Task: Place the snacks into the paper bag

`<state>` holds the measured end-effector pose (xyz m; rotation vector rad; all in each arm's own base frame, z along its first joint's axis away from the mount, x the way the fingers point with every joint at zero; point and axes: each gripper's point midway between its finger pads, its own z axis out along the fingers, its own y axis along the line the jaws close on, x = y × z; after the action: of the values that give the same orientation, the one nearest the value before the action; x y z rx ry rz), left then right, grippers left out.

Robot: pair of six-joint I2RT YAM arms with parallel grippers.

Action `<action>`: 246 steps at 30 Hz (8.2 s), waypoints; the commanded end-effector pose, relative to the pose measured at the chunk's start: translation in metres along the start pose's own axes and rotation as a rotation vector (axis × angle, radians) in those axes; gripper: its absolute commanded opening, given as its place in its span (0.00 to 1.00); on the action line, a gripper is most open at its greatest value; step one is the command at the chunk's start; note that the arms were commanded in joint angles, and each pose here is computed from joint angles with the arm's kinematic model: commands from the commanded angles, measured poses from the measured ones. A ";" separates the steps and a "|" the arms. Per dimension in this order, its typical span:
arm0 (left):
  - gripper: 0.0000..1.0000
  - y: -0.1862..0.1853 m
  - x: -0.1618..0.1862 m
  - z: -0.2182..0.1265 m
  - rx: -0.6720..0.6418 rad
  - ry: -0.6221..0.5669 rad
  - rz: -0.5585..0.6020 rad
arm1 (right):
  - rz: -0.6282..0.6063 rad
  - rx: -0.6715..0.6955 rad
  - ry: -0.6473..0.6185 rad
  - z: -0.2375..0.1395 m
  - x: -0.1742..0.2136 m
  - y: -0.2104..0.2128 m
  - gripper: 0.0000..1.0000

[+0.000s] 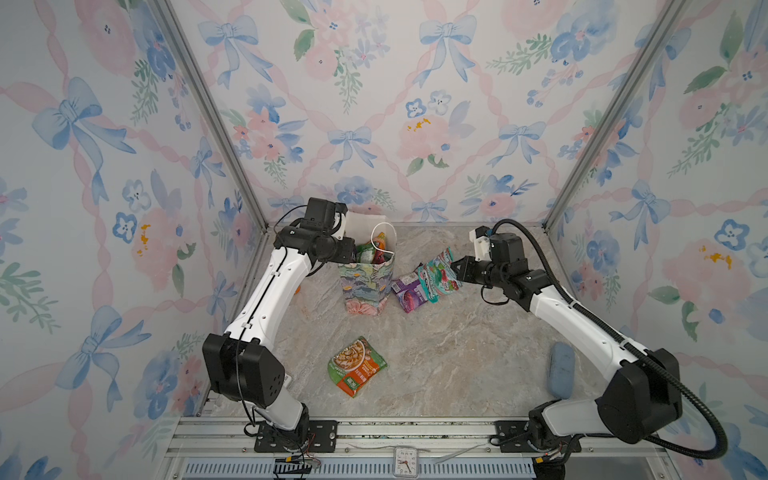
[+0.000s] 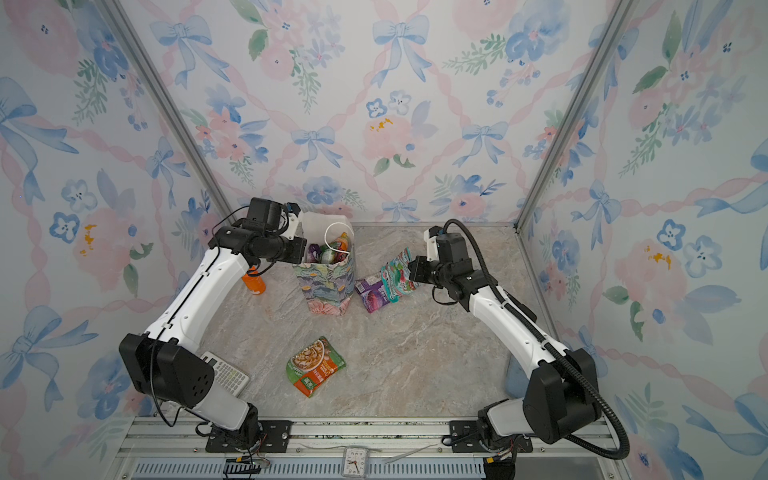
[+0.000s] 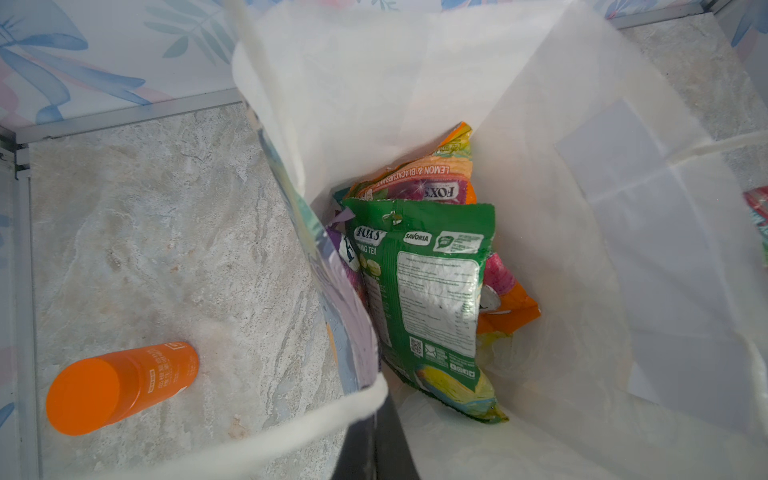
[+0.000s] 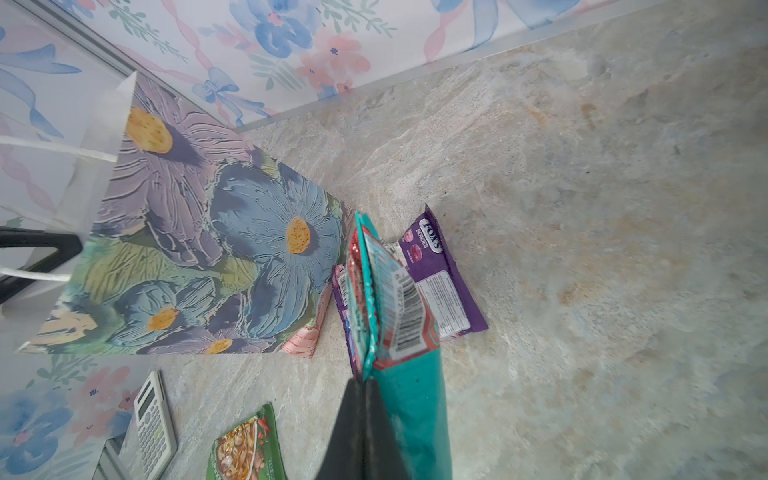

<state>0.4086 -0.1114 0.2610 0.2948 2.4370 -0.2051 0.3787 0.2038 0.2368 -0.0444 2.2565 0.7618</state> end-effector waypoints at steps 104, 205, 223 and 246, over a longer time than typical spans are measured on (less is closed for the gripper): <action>0.00 -0.004 -0.001 -0.011 0.016 -0.021 0.012 | -0.515 0.034 0.290 0.094 -0.006 0.138 0.49; 0.00 -0.005 0.006 -0.017 0.022 -0.025 0.024 | -0.160 -0.278 -0.029 0.128 -0.067 0.206 0.62; 0.00 -0.005 0.006 -0.017 0.019 -0.027 0.024 | -0.158 -0.283 -0.036 0.078 -0.080 0.208 0.69; 0.00 -0.007 0.004 -0.021 0.025 -0.039 0.028 | 0.203 -0.129 -0.046 0.105 -0.056 0.184 0.96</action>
<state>0.3971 -0.1158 0.2624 0.3145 2.4307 -0.2323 0.4437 0.4029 0.3058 0.0575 2.1982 1.0153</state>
